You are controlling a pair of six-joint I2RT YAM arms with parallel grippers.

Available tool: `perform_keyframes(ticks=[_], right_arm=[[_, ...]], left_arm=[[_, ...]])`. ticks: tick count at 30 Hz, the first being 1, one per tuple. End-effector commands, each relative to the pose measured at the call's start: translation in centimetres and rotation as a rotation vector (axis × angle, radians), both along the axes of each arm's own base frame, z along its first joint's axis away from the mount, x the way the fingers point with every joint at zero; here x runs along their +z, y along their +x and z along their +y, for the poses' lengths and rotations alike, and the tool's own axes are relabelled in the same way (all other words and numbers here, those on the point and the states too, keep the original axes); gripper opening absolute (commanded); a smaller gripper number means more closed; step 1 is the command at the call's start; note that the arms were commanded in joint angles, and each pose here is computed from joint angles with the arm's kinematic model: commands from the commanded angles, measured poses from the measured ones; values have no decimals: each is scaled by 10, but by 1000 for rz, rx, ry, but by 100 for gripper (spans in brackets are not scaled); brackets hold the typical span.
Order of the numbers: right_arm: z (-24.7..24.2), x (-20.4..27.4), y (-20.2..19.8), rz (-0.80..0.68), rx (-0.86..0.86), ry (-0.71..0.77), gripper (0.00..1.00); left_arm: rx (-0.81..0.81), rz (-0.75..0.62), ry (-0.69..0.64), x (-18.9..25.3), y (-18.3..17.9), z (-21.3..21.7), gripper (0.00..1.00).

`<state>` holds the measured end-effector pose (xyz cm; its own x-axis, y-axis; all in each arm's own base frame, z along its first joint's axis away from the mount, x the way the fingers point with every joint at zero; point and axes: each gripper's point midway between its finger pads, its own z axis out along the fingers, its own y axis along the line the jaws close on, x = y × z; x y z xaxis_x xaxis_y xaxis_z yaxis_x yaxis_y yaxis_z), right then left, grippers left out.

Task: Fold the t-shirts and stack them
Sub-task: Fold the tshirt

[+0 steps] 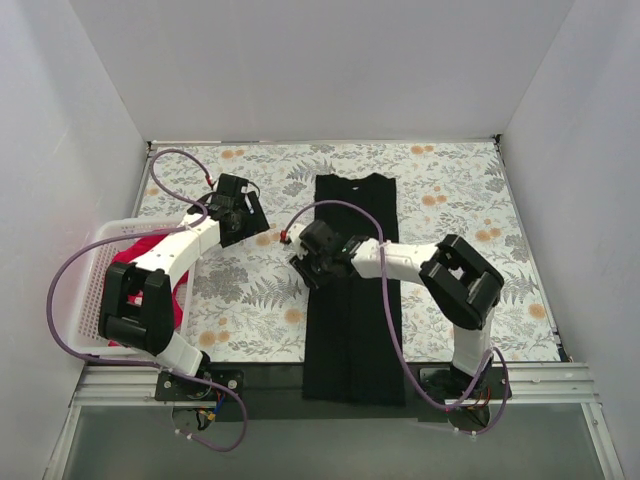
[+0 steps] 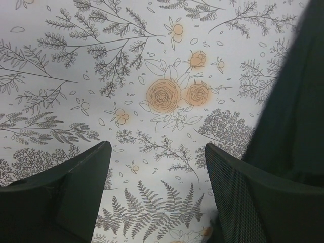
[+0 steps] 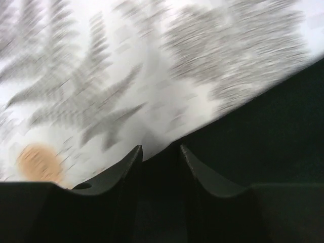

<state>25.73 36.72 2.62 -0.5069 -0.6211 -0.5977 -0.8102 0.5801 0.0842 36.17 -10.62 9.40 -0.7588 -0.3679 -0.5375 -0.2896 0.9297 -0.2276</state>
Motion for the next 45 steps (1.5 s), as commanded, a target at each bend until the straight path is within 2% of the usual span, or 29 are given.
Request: perform_keyframes(ticks=[1,3,5,8,11,15,18,26,35,40,45], right_arm=[[-21,-19,-84,168,168,-95,41],[-20,-5,-92,148,186,-75,41],[-16,21,-78,66,158,-43,41],[-9,68,-35,-141,80,-28,43],[-10,96,7,-277,-12,-44,43],[-25,97,60,-319,-127,-86,41],[-27,87,82,-303,-159,-100,40],[-13,51,101,-275,-144,-149,39],[-16,25,101,-254,-137,-202,40],[-11,19,92,-252,-110,-218,45],[-12,16,92,-287,-113,-261,46]], left_arm=[[37,-86,21,23,5,13,73],[45,-98,19,26,6,14,73],[51,-103,20,27,6,16,73],[59,-103,26,26,7,18,73],[64,-100,34,24,7,20,73],[40,-98,15,23,7,16,73],[20,-98,-3,23,7,11,73],[10,-95,-12,22,8,8,73],[4,-87,-20,19,8,7,72],[2,-81,-22,18,8,6,72],[-2,-76,-24,16,7,5,72]])
